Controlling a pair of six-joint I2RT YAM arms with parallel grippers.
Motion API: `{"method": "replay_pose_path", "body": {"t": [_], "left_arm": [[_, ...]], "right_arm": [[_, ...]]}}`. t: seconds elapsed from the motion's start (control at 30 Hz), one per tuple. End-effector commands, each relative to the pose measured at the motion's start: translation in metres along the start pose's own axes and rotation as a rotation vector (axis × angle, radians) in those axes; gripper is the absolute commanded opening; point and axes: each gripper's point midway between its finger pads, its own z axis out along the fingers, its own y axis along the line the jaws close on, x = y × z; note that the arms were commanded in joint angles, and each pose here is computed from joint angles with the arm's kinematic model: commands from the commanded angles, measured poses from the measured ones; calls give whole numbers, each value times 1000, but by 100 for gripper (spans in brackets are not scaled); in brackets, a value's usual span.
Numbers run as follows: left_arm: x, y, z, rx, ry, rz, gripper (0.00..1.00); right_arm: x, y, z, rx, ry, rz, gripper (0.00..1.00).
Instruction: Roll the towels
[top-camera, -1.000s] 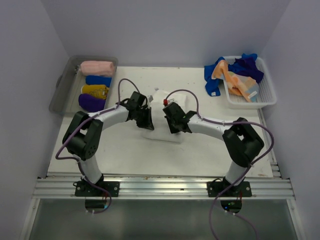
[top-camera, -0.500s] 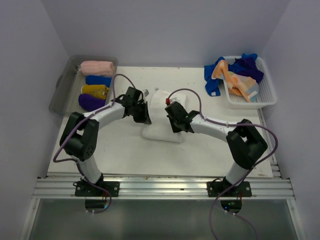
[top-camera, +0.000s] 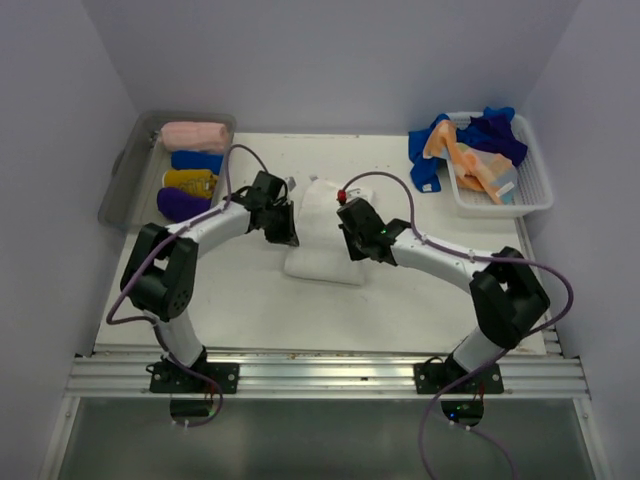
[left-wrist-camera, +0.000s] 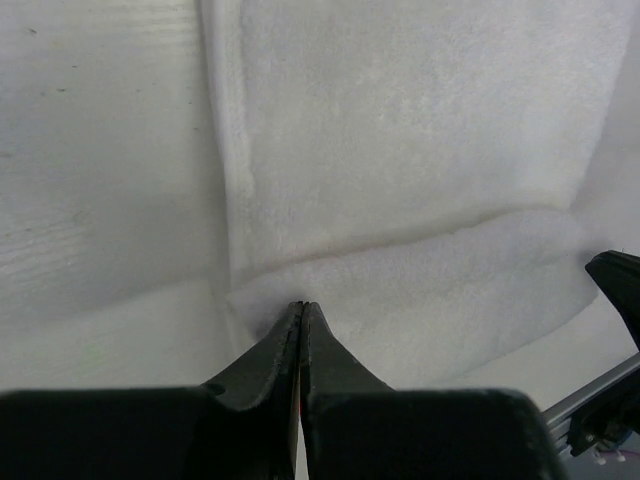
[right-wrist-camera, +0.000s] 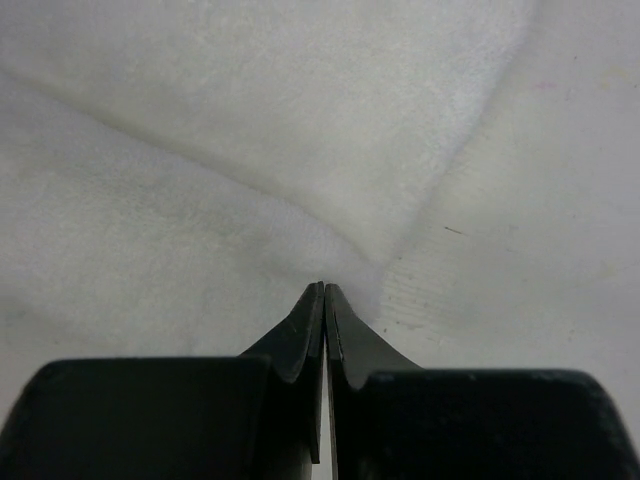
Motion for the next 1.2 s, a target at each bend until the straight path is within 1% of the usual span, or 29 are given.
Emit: {"method": "replay_pose_path", "body": {"t": [0.0,0.07,0.13,0.2,0.23,0.33,0.6,0.77,0.9,0.97,1.0,1.03,1.1,1.17], "left_arm": [[-25,-3,-32,-43,-113,19,5],[-25,-1,-31,-52,-112,19,5],[-19,4,-20,-60,-83,14,5],[-15,7,-7,-52,-60,9,5],[-11,10,-1,-55,-46,3,4],[-1,16,15,-54,-1,-11,3],[-2,19,26,-65,6,-9,3],[4,29,30,-97,16,-9,3],[25,43,29,-134,48,-17,3],[27,44,22,-143,36,-15,3],[31,47,20,-151,40,-18,3],[32,47,17,-155,34,-20,3],[29,47,10,-168,17,-14,3],[25,46,7,-173,6,-11,4]], "right_arm": [[-12,-15,-18,34,-44,-5,4],[-8,-15,-12,42,-28,-14,4],[2,-18,1,63,10,-24,3],[5,-13,11,37,14,-6,3],[15,-12,19,35,41,-8,2],[24,-8,29,28,71,-8,1],[29,-9,35,39,86,-24,1],[45,-10,38,31,118,-21,1],[74,-7,28,-11,163,17,0],[84,-4,19,-25,170,26,0],[98,2,13,-34,192,26,0],[97,7,4,-57,175,34,0],[110,20,-9,-76,190,34,0],[107,30,-23,-102,169,43,0]]}}
